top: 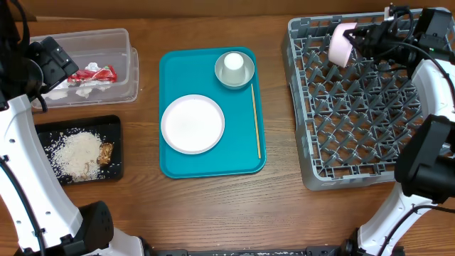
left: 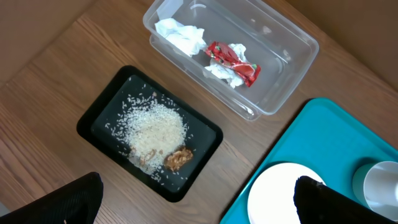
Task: Sort waste into correct bins and load items into the dishwasher
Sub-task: 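Carry the bowl right and place it in the grey dish rack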
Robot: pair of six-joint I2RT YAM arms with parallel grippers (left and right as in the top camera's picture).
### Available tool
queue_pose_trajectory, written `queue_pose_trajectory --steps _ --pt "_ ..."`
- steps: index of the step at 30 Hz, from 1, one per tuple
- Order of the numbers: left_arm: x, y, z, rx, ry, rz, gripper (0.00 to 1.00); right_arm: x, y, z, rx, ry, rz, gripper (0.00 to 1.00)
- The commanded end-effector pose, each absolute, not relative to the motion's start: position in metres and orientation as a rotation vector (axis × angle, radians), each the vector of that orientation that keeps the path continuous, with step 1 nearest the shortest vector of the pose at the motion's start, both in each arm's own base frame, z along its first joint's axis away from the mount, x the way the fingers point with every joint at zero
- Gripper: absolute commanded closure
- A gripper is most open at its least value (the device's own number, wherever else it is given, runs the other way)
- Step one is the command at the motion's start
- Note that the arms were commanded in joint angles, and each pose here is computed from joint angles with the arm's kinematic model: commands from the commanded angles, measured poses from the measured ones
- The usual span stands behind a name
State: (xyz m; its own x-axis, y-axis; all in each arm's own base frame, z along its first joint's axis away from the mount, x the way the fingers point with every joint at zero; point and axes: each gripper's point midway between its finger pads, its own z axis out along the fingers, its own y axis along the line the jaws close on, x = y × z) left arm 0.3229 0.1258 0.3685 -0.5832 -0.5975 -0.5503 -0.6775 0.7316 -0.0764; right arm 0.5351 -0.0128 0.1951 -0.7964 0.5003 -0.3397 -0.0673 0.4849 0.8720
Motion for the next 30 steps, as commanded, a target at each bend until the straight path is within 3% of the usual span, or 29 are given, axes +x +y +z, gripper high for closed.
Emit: queue_pose_trajectory --steps 1,12,22,29,30 --pt "0.323 0.128 0.366 -0.981 2.378 0.201 0.00 0.535 -0.022 0.190 0.418 2.181 1.276 0.96" --pt "0.323 0.128 0.366 -0.981 2.378 0.201 0.00 0.527 -0.033 0.188 0.435 2.204 1.222 0.94" --pt "0.323 0.128 0.366 -0.981 2.378 0.201 0.00 0.510 -0.084 0.199 0.670 2.266 0.805 0.93" --pt "0.323 0.128 0.366 -0.981 2.378 0.201 0.00 0.482 -0.113 0.215 0.773 2.282 0.599 0.78" --pt "0.323 0.128 0.366 -0.981 2.378 0.201 0.00 0.477 -0.120 0.216 0.799 2.285 0.553 0.71"
